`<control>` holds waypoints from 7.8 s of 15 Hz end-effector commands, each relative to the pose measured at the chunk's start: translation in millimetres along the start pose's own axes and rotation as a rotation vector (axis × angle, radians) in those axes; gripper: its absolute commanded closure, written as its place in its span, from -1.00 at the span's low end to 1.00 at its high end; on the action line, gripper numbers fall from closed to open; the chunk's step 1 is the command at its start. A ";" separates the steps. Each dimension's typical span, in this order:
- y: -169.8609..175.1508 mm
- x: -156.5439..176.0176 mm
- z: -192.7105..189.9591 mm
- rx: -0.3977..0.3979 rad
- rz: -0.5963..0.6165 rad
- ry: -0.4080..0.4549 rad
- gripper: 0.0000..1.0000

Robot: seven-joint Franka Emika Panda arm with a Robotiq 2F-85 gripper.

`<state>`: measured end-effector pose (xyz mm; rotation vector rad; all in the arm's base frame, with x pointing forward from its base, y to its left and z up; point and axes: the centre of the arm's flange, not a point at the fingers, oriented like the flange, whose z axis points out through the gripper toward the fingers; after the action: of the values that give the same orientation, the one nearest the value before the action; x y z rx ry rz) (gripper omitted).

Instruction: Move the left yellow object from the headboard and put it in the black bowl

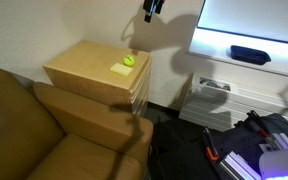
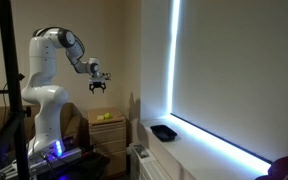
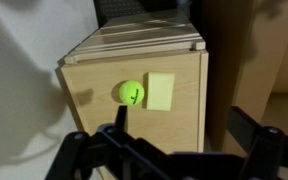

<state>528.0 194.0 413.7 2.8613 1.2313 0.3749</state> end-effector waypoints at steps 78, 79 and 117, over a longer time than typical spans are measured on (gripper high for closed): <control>-10.9 -5.6 87.5 0.184 0.190 -0.348 0.93; -10.4 -22.5 78.6 0.157 0.245 -0.364 0.93; 263.9 -544.6 22.3 -0.250 1.694 -0.481 0.73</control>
<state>360.6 -377.0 300.3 2.6374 -1.3077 -0.2120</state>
